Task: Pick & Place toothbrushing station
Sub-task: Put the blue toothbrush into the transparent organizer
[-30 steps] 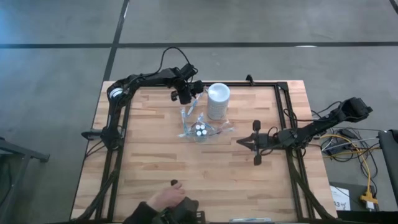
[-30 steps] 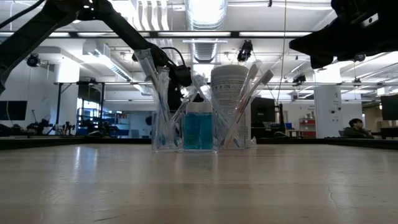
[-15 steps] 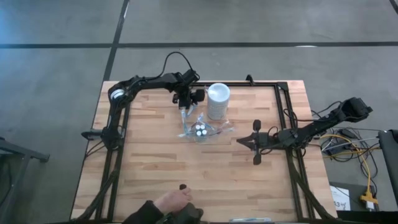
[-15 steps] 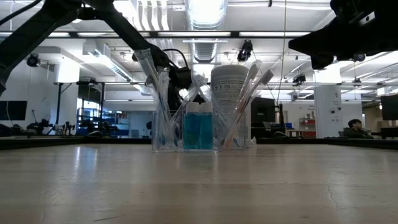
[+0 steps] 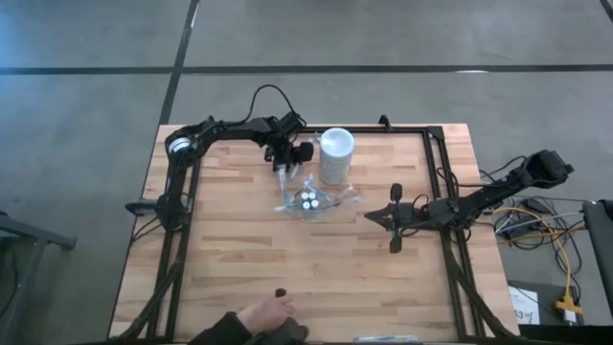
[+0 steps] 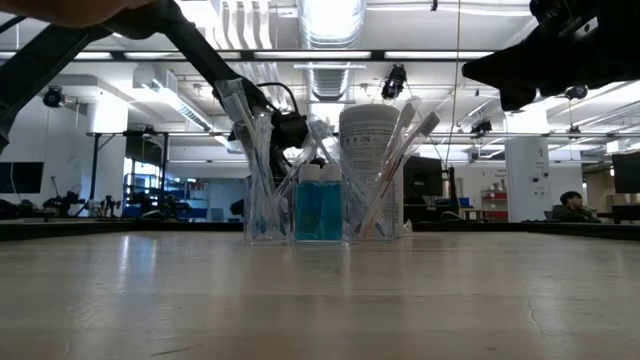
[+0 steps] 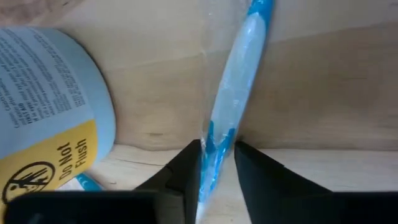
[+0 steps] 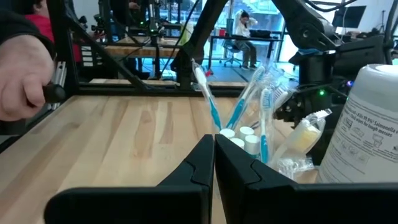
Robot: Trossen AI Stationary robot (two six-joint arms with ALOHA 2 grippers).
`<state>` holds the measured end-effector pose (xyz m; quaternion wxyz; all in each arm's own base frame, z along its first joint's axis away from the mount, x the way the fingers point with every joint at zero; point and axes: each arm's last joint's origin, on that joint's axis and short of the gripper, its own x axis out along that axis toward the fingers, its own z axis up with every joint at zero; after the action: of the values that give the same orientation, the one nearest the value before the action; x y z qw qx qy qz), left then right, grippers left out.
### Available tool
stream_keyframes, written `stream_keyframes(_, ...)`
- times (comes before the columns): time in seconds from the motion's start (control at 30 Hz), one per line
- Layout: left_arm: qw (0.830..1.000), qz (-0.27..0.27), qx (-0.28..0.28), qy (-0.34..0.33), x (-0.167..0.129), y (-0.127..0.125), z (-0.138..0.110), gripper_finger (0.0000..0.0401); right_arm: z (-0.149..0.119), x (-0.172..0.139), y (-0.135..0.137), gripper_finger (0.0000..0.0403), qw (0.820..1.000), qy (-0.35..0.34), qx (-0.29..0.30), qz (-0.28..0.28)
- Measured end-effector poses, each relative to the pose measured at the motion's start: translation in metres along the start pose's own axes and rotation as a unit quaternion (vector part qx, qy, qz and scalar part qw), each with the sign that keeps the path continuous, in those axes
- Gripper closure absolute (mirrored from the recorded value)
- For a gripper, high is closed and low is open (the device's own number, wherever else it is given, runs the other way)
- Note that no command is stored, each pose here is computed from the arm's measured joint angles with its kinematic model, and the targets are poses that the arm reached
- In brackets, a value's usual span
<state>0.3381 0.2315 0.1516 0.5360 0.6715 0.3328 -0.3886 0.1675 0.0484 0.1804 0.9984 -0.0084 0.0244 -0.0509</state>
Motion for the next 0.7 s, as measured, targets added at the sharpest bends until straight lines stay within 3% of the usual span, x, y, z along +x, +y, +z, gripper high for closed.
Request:
stream_keyframes(0.23,0.999,-0.015,-0.038,0.004,0.002,-0.003,0.002,0.0386,0.001,0.000,0.000,0.0394,1.000,-0.001,-0.002,0.000)
stream_keyframes(0.47,0.996,-0.027,-0.089,0.016,0.001,-0.004,0.002,0.0386,0.001,0.000,0.000,0.0394,1.000,-0.001,-0.014,0.000)
stream_keyframes(0.7,0.984,-0.038,-0.165,0.051,-0.020,-0.006,0.004,0.0400,0.000,0.000,0.000,0.0394,1.000,0.001,-0.017,0.001)
